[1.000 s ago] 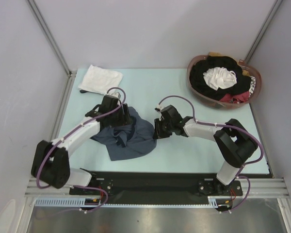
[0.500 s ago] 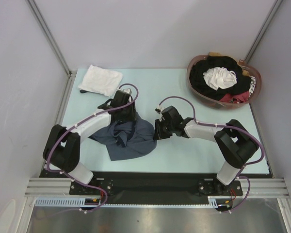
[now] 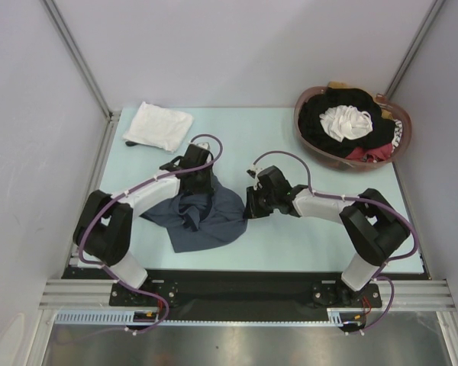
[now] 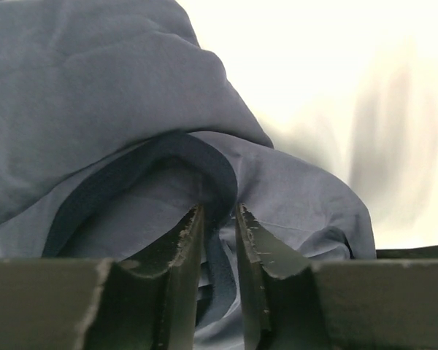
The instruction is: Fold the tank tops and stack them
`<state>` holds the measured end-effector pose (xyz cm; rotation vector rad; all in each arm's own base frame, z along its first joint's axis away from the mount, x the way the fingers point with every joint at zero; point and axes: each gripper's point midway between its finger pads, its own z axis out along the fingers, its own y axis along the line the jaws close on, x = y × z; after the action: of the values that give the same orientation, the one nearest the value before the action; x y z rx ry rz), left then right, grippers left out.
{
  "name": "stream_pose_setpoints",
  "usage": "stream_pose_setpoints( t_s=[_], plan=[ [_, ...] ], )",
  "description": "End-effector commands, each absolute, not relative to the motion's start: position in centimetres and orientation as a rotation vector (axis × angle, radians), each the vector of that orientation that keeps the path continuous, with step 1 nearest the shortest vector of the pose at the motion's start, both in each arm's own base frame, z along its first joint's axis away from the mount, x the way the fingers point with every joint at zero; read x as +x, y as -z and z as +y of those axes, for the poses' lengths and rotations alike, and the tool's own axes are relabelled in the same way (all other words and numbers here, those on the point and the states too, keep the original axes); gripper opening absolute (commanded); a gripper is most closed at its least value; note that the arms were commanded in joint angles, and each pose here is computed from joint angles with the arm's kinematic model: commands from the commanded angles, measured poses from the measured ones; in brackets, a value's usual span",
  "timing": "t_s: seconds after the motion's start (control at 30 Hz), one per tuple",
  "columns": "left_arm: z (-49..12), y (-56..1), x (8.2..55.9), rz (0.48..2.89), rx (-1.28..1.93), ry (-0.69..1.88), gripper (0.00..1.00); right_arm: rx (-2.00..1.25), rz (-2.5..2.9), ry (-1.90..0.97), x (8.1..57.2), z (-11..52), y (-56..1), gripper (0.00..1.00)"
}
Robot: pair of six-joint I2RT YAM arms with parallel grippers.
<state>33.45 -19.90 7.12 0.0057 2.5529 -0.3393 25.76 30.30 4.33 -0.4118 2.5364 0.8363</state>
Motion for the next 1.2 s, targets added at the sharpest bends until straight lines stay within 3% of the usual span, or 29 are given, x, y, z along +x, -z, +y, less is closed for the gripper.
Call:
stream_pose_setpoints(
  t_s=[0.0,0.07,0.1,0.13,0.23,0.27,0.43,0.53,0.73,1.17],
  plan=[
    [-20.5,-7.0,33.2,2.553,0.038,0.344,0.28,-0.421,2.465,-0.880,26.3,30.7,-6.2,0.22],
    [-20.4,-6.6,33.0,2.562,0.043,0.342,0.24,-0.416,2.469,-0.877,26.2,30.6,-6.0,0.22],
    [-20.6,-6.5,33.0,2.562,0.046,0.349,0.06,-0.416,2.464,-0.877,26.2,30.6,-6.1,0.22],
    [-20.6,-6.5,33.0,2.564,0.047,0.350,0.00,-0.417,2.462,-0.875,26.2,30.5,-6.2,0.23],
    [-20.7,-8.6,33.7,2.527,0.068,0.353,0.00,-0.413,2.450,-0.878,26.2,30.5,-6.4,0.33],
    [-20.5,-10.3,34.0,2.492,0.065,0.354,0.00,-0.406,2.442,-0.877,26.4,30.4,-6.5,0.41],
    [-19.0,-21.0,35.0,2.315,0.056,0.398,0.00,-0.395,2.367,-0.936,26.1,30.4,-7.9,0.54],
    [-18.5,-27.0,34.2,2.204,0.059,0.457,0.00,-0.414,2.301,-1.017,25.5,30.8,-8.8,0.56],
    [-18.4,-33.8,31.5,2.105,0.118,0.561,0.00,-0.531,2.189,-1.185,23.5,33.7,-10.5,0.61],
    [-16.3,-39.5,30.5,2.023,0.086,0.491,0.00,-0.615,1.926,-1.215,18.9,40.8,-13.0,0.59]
  ],
)
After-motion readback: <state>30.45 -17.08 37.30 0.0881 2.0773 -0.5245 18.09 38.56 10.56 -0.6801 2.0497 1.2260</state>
